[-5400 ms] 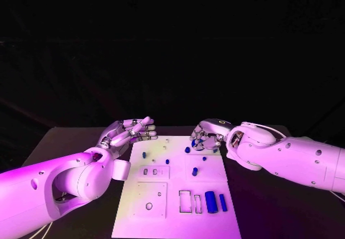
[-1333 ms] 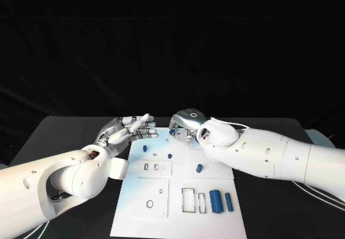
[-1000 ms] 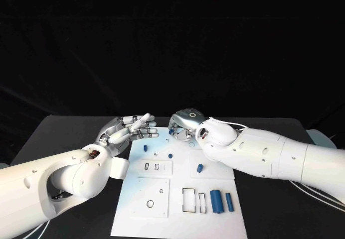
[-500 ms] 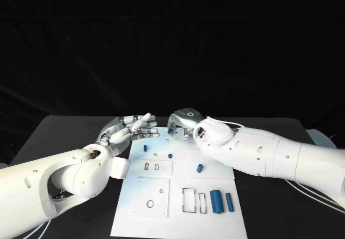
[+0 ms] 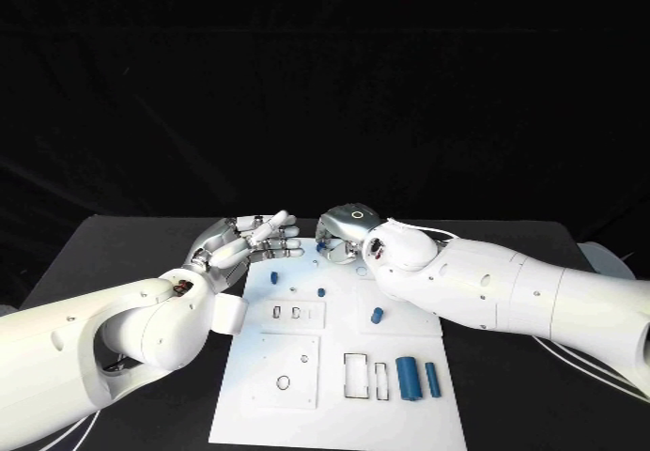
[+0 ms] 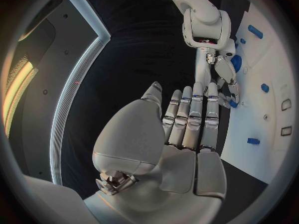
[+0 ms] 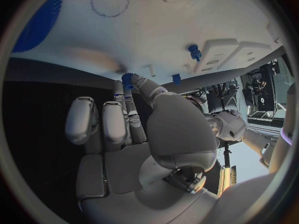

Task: Assemble the parts on the task board

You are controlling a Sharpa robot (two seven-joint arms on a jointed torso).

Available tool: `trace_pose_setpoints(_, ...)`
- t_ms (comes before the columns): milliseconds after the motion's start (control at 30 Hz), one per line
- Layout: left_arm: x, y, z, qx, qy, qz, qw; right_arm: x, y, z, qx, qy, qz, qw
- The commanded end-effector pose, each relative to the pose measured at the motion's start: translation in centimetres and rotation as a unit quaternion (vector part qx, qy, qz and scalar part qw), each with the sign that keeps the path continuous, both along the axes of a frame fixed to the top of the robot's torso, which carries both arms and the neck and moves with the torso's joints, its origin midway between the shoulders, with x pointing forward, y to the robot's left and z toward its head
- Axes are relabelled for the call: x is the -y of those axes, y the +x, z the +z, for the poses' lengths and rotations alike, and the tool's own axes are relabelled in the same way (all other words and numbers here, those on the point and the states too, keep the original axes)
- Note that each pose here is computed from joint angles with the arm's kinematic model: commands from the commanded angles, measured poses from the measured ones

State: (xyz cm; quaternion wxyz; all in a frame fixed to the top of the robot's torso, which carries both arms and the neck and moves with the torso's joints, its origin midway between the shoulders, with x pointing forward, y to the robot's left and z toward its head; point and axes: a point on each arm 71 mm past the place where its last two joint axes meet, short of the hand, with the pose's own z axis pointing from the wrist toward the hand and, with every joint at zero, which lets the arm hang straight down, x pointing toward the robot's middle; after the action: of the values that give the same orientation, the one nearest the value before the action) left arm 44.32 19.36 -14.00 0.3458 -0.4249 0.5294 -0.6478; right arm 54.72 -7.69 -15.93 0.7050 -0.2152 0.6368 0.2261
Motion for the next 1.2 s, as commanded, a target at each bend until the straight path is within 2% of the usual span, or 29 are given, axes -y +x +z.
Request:
trace_pose_setpoints(33,0.2,0.04,0.18,0.005,-0.004,-0.005,1.0,0.0,0.1,-0.1,-0.005,-0.003,-0.002,1.0)
trace_pose_setpoints(467,0.1,0.11,0.16,0.005,-0.004,-0.004,1.0,0.5,0.0,0.0,-0.006,0.008,-0.004,1.0)
trace_pose_setpoints(633,-0.1,0.17,0.14,0.005,-0.003,-0.001,1.0,1.4,-0.8,0.3,-0.007,0.022,0.0,1.0)
trace_pose_setpoints(767,-0.3,0.25,0.11,0.005,-0.002,0.001,1.0,3.1,-1.7,1.2,-0.009,0.041,-0.003,0.999)
trace_pose_setpoints(833,-0.4,0.28,0.08,0.004,-0.001,0.001,1.0,4.3,-2.0,1.6,-0.018,0.052,-0.013,0.998)
trace_pose_setpoints(933,-0.5,0.33,0.03,0.002,-0.001,0.001,1.0,6.9,-2.6,2.2,-0.059,0.078,-0.047,0.994)
trace_pose_setpoints(1067,-0.7,0.44,-0.02,0.001,0.001,0.003,1.0,9.4,-2.9,2.5,-0.098,0.08,-0.081,0.989)
trace_pose_setpoints(1200,-0.8,0.58,-0.09,0.001,0.001,0.004,1.0,11.1,-2.7,2.4,-0.112,0.057,-0.097,0.987)
